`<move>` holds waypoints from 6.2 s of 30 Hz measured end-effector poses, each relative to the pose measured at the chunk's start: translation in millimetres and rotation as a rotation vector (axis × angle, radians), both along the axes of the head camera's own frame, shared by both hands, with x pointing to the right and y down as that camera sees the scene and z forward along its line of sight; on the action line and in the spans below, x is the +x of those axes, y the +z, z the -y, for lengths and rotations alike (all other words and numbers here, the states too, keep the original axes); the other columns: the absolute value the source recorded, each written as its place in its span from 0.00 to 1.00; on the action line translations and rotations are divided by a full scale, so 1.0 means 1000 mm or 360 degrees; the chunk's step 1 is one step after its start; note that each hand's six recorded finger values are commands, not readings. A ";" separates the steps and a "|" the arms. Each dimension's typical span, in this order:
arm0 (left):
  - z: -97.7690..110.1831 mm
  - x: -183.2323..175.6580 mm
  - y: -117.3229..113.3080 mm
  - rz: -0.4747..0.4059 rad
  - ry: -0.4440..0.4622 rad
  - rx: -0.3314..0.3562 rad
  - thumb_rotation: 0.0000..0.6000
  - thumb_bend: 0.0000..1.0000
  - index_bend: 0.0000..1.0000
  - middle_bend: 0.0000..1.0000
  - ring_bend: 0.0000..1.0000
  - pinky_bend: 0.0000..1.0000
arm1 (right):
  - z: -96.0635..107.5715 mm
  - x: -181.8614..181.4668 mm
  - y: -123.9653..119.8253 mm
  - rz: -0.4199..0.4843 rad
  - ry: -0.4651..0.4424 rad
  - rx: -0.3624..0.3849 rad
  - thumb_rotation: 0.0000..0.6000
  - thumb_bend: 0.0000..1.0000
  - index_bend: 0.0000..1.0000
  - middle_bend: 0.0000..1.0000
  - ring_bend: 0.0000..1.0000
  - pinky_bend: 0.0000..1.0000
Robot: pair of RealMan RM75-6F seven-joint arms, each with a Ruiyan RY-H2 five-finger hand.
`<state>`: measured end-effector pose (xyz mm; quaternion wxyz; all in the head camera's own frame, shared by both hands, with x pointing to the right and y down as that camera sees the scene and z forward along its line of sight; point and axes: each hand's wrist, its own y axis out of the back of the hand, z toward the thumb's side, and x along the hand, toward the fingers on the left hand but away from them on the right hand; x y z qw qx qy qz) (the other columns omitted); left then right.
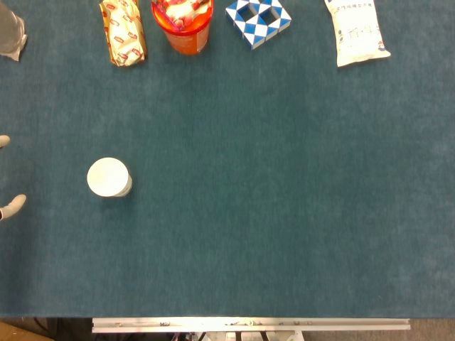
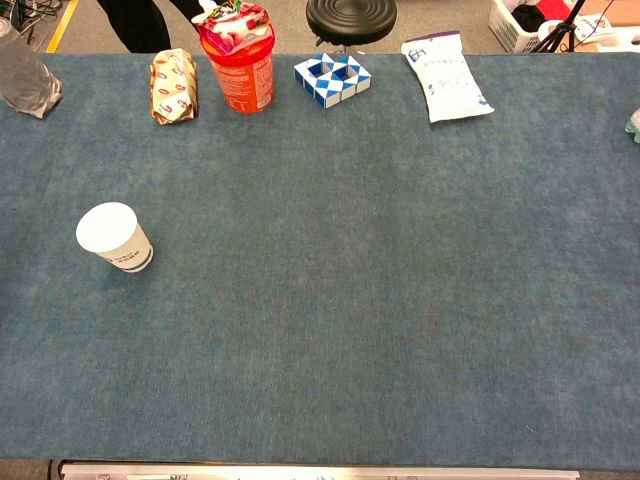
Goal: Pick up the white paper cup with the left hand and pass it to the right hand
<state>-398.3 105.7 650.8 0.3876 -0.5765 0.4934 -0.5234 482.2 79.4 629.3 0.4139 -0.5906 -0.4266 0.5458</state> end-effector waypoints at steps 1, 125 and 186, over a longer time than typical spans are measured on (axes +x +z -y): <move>0.000 0.000 0.000 0.0001 0.0002 0.0002 1.00 0.02 0.23 0.30 0.40 0.71 | 0.000 0.000 0.000 -0.0001 0.0001 -0.0001 1.00 0.00 0.14 0.20 0.26 0.57; 0.029 0.134 0.063 0.0006 0.0356 -0.0651 0.94 0.02 0.04 0.00 0.06 0.33 | 0.012 0.007 0.014 0.0057 -0.0005 -0.0051 1.00 0.00 0.14 0.20 0.26 0.57; 0.050 0.161 0.033 -0.0307 0.0319 -0.0486 1.00 0.02 0.36 0.34 0.39 0.63 | 0.010 0.000 0.022 0.0120 0.0004 -0.0081 1.00 0.00 0.14 0.20 0.26 0.57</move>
